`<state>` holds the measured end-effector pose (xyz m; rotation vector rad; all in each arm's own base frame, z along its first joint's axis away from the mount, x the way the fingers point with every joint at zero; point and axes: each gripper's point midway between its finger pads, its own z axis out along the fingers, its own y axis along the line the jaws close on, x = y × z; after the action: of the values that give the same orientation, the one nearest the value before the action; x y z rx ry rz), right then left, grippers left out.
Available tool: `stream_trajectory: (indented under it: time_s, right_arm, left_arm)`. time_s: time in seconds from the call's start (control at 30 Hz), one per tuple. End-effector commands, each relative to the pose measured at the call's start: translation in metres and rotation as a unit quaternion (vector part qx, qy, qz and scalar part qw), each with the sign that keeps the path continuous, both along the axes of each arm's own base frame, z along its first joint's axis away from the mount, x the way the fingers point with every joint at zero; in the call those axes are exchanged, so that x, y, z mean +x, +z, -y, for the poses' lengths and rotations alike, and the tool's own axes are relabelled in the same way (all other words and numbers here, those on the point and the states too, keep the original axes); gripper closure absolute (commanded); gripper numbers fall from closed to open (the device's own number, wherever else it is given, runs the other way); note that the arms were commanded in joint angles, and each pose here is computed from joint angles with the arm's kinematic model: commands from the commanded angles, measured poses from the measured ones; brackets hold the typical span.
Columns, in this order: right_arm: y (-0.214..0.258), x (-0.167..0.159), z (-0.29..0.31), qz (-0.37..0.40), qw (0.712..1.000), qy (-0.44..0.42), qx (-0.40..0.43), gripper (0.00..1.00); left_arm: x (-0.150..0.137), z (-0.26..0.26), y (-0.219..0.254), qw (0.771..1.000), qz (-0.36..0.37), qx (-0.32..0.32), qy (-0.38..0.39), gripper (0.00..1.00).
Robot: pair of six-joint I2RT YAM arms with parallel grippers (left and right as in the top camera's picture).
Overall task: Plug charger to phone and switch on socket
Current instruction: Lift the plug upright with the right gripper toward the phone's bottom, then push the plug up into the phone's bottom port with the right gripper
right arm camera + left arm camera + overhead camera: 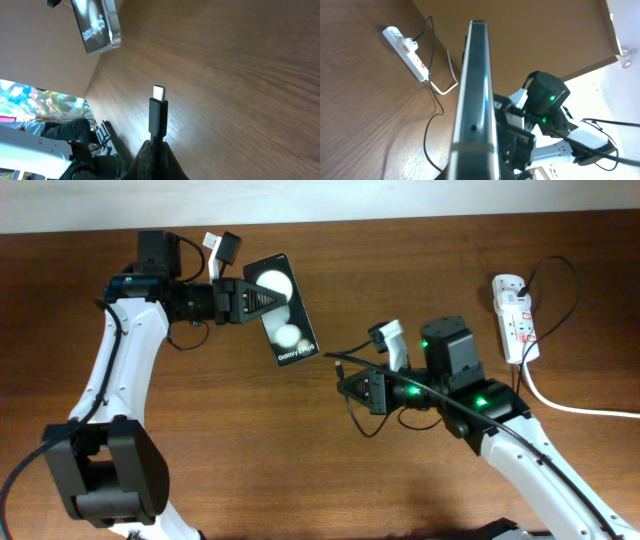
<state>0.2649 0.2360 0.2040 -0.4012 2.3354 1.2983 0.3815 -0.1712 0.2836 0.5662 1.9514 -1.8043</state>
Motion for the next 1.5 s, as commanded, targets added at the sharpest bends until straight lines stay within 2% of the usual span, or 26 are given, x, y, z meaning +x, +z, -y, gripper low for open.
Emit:
stream_trajectory:
  time_s: [0.0,0.1,0.2,0.37,0.63,0.87,1.47]
  right_arm:
    - [0.006,-0.008,-0.015,0.023,1.0,0.011,-0.002,0.96]
    - [0.021,-0.01,-0.034,0.061,0.998,0.029,0.017,0.96]
    - [0.025,-0.002,-0.037,0.055,0.998,0.0,0.024,0.96]
    - [0.028,-0.004,-0.039,0.06,0.998,0.006,0.029,0.96]
    - [0.023,-0.019,-0.056,0.095,0.995,0.037,0.007,0.96]
    - [0.027,-0.017,-0.057,0.126,0.991,0.045,0.006,0.96]
    - [0.031,-0.011,-0.057,0.139,0.99,0.035,0.006,0.96]
  left_arm:
    - [-0.006,0.001,0.015,0.999,0.01,-0.036,-0.017,1.0]
    - [-0.006,0.001,0.015,0.999,-0.006,-0.036,-0.016,1.0]
    - [-0.006,0.001,0.015,0.997,-0.065,-0.037,-0.014,1.0]
    - [-0.006,0.0,0.015,0.995,-0.088,-0.037,-0.013,1.0]
    - [-0.005,0.0,0.013,0.996,-0.088,-0.03,-0.009,1.0]
    - [-0.004,0.0,0.011,0.996,-0.085,-0.025,-0.007,1.0]
    - [-0.004,0.001,0.011,0.996,-0.08,-0.024,-0.007,1.0]
